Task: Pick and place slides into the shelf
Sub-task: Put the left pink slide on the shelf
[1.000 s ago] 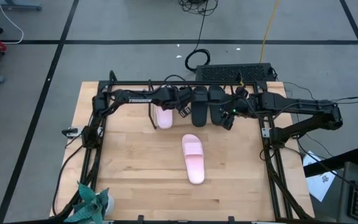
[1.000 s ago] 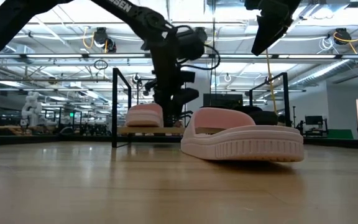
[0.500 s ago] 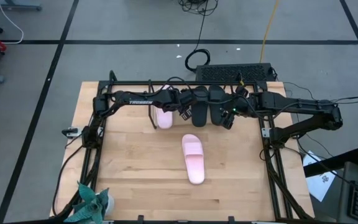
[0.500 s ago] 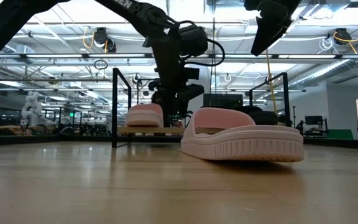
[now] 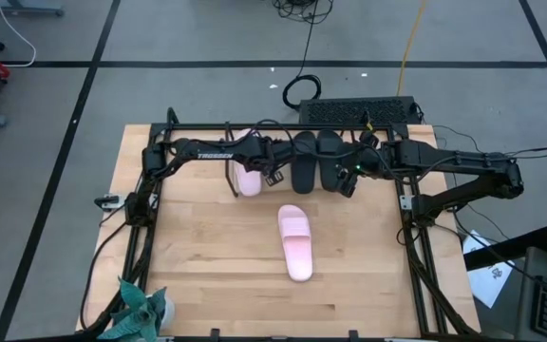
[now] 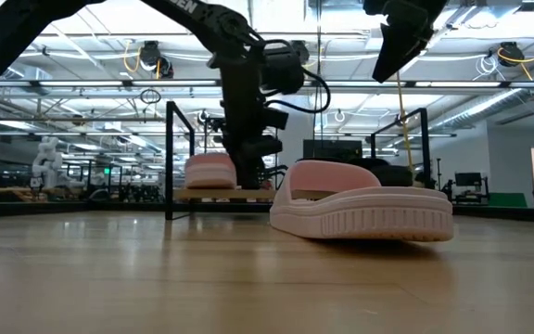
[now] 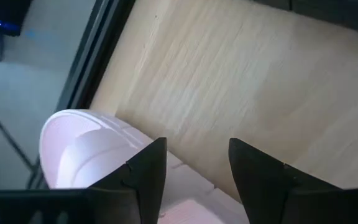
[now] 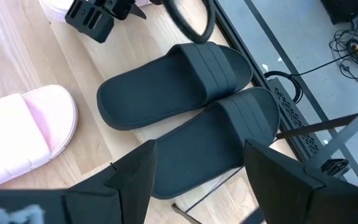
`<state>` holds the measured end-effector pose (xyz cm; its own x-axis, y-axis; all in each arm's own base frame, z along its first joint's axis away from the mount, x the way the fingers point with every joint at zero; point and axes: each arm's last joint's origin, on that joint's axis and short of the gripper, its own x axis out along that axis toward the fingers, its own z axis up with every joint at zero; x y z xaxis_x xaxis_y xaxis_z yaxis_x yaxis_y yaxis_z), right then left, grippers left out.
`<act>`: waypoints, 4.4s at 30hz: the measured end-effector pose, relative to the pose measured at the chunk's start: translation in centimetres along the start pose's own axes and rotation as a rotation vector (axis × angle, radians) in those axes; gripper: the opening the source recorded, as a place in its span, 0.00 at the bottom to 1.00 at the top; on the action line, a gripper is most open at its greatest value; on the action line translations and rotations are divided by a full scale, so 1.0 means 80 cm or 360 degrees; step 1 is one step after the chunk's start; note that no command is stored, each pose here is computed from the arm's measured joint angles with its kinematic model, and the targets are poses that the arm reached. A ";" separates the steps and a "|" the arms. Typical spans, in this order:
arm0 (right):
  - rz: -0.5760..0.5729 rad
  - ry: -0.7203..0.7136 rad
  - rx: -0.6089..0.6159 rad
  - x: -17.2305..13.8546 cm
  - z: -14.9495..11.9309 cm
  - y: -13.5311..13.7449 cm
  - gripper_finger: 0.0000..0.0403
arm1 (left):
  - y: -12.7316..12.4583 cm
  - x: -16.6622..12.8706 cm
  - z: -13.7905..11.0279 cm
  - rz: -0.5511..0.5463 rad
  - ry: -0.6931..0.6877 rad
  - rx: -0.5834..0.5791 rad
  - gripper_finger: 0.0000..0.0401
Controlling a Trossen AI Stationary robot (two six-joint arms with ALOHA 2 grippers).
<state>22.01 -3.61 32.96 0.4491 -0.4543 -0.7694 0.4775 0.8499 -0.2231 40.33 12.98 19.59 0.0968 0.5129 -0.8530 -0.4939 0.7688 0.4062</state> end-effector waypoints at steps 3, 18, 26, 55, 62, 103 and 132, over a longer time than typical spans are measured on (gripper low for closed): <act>0.0001 -0.0004 0.0002 0.000 0.000 0.000 0.57 | 0.001 0.000 -0.003 0.0025 0.0037 0.0039 0.45; 0.0009 -0.0040 0.0018 0.000 0.003 0.001 0.57 | -0.017 -0.010 -0.007 0.0009 0.0029 0.0128 0.45; 0.0014 -0.0067 0.0024 0.000 0.005 0.001 0.57 | -0.045 -0.025 -0.012 -0.0027 -0.0010 0.0171 0.45; 0.0018 -0.0065 0.0023 0.000 0.005 0.001 0.57 | -0.086 -0.031 -0.031 -0.0182 0.0111 0.0182 0.45; 0.0019 -0.0062 0.0022 0.000 0.005 0.001 0.57 | -0.087 -0.033 -0.037 -0.0128 0.0172 0.0186 0.45; 0.0020 -0.0066 0.0023 0.000 0.005 0.001 0.57 | -0.071 -0.061 -0.048 -0.0022 0.0497 0.0185 0.45; 0.0052 -0.0061 -0.0008 0.000 0.005 0.002 0.57 | -0.051 -0.059 -0.061 0.0148 0.0680 0.0278 0.45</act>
<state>22.42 -3.57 33.19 0.4931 -0.4360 -0.7528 0.4585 0.8657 -0.2011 37.66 5.57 20.40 -0.3235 0.4079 -0.8538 -0.3271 0.7985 0.5054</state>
